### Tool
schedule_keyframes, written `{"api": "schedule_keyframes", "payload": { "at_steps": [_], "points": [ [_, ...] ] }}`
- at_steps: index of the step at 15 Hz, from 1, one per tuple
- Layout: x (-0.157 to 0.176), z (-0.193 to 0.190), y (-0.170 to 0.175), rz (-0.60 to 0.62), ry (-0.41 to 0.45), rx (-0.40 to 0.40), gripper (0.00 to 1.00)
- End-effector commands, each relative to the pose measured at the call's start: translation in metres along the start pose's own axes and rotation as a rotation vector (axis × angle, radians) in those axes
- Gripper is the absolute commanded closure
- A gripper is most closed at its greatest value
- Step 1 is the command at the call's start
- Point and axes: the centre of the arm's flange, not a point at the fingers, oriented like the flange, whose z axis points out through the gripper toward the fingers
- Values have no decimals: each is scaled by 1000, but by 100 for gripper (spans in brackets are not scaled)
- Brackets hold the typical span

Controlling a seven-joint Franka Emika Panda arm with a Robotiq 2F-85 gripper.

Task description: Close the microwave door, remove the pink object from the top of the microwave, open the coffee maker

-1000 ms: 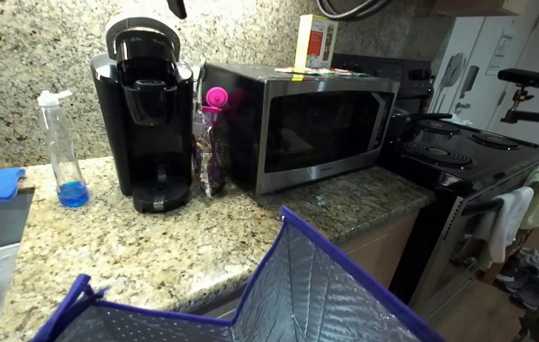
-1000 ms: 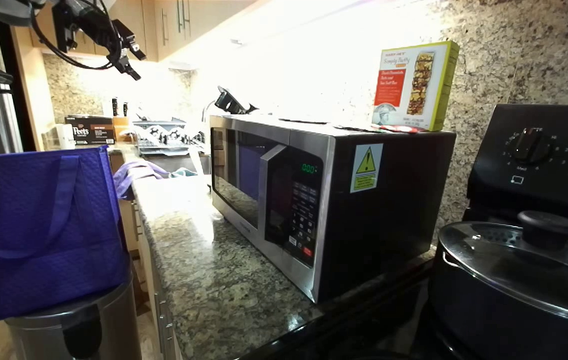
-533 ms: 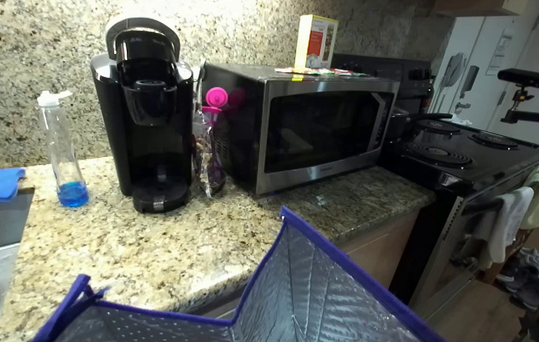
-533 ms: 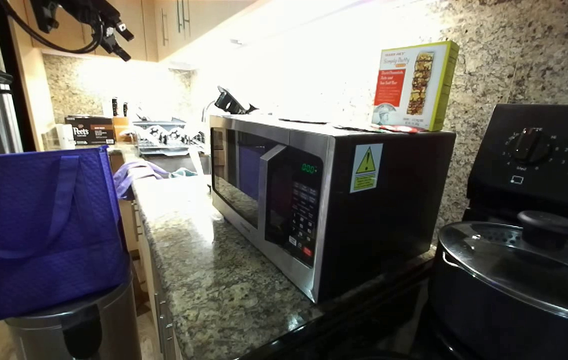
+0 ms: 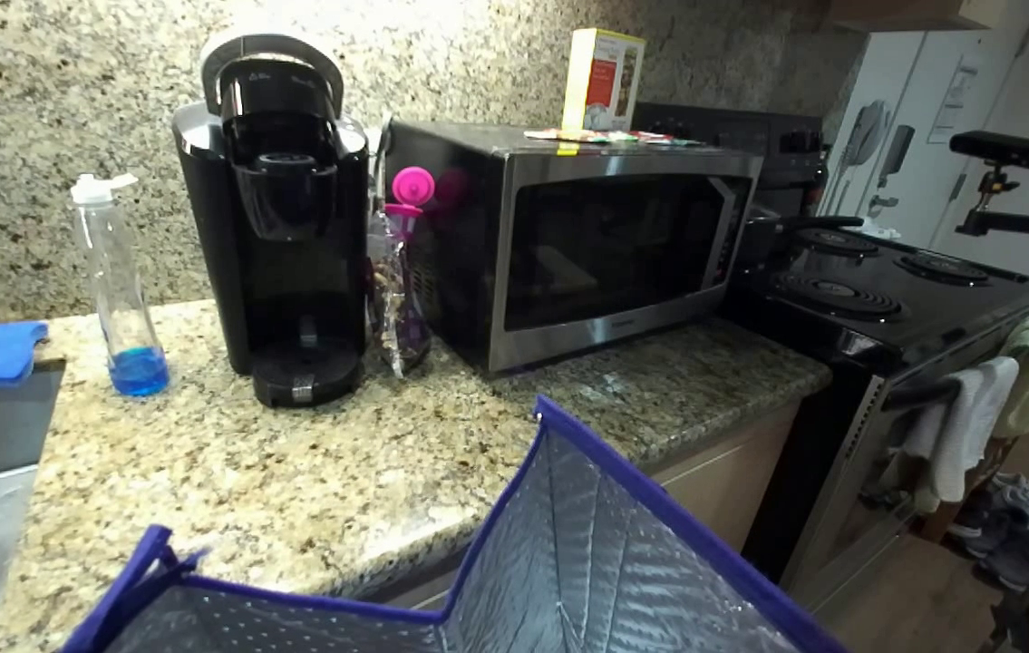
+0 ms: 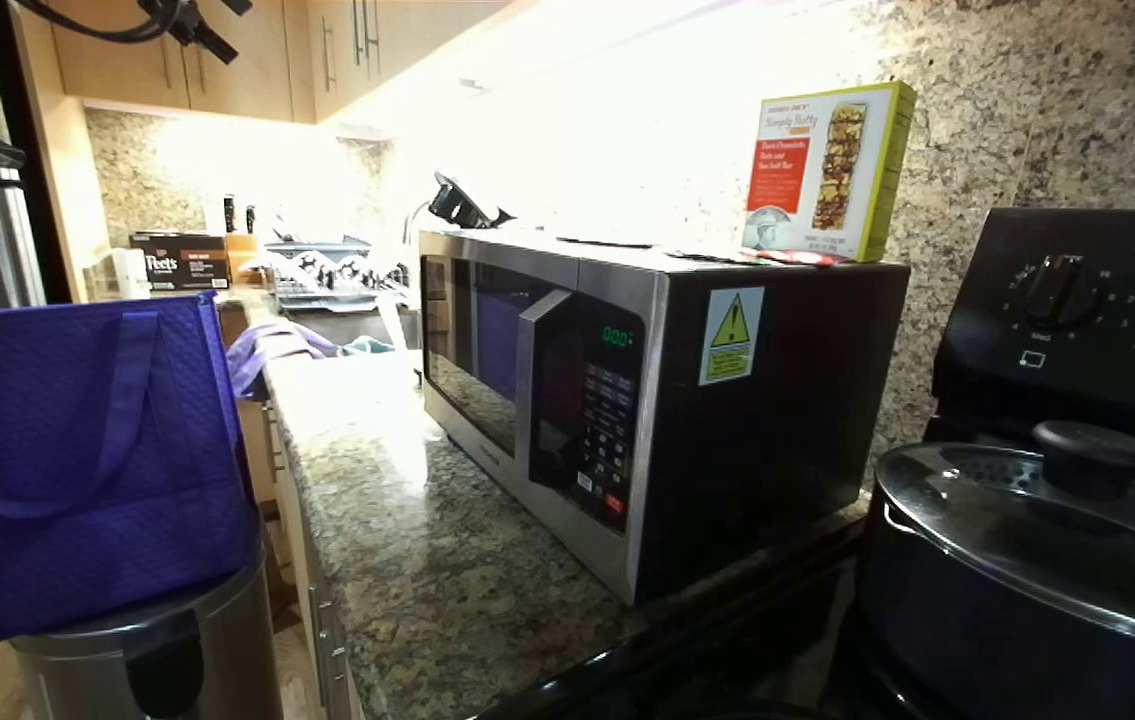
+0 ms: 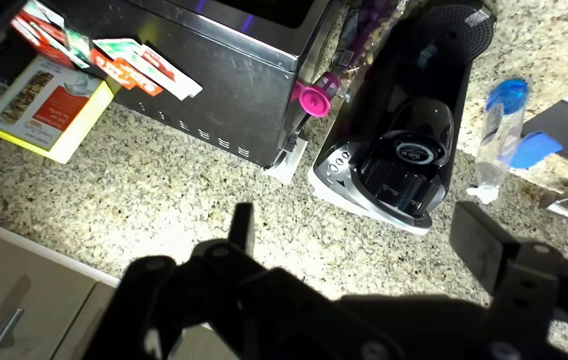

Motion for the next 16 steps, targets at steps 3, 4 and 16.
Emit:
{"api": "schedule_keyframes", "payload": {
  "at_steps": [3, 4, 16],
  "points": [
    [-77, -20, 85, -143, 59, 129, 0],
    [-86, -22, 96, -179, 47, 156, 0],
    [-248, 90, 292, -429, -351, 303, 0]
  ]
}}
